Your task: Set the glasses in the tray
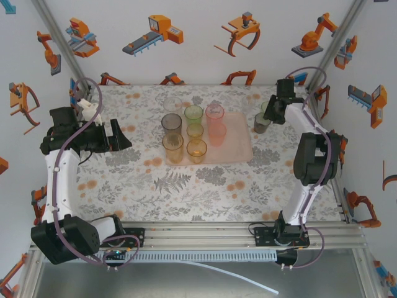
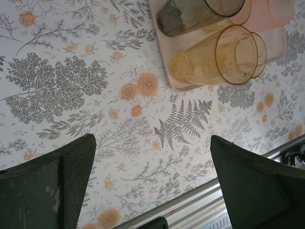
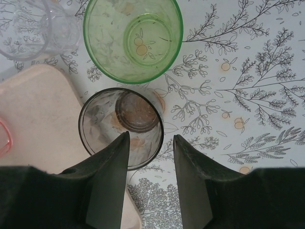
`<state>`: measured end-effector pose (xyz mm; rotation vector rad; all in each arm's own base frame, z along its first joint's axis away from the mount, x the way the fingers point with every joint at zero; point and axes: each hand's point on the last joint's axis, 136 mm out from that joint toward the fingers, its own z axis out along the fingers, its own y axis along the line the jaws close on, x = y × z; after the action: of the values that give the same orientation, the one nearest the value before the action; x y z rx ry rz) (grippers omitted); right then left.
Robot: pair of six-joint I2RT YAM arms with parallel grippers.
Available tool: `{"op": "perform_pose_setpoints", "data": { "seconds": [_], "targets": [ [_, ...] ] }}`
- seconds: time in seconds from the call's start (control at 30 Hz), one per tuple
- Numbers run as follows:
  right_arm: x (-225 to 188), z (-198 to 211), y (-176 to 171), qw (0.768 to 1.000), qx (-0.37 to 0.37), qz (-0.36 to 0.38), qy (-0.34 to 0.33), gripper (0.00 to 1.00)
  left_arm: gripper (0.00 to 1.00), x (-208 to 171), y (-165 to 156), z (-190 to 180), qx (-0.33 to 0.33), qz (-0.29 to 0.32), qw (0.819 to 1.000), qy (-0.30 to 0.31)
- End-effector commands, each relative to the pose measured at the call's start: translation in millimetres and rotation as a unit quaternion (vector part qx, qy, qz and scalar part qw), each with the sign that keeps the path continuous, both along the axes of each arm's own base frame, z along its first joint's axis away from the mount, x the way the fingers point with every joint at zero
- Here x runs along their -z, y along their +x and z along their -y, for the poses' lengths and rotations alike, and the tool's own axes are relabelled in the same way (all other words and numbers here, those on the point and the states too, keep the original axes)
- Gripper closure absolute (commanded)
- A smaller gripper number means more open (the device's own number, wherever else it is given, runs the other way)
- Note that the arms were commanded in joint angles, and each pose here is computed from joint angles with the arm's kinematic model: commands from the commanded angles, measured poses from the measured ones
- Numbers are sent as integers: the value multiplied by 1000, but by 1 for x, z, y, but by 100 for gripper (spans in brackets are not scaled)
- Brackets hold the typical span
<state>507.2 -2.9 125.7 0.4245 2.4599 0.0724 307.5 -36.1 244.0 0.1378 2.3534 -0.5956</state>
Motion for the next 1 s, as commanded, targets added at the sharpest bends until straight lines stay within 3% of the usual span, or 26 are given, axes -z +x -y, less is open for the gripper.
{"op": "perform_pose_setpoints", "data": {
  "seconds": [0.0, 0.43, 0.97],
  "targets": [
    [-3, 0, 10, 1000, -7, 7, 4, 59, 3, -1, 1, 2, 6, 1, 1000, -10],
    [14, 1, 13, 1000, -9, -7, -2, 63, 3, 2, 3, 1, 5, -4, 1000, -10],
    [18, 3, 7, 1000, -10, -17, -10, 80, 3, 1, 1, 1, 4, -1, 1000, -9]
  ]
}}
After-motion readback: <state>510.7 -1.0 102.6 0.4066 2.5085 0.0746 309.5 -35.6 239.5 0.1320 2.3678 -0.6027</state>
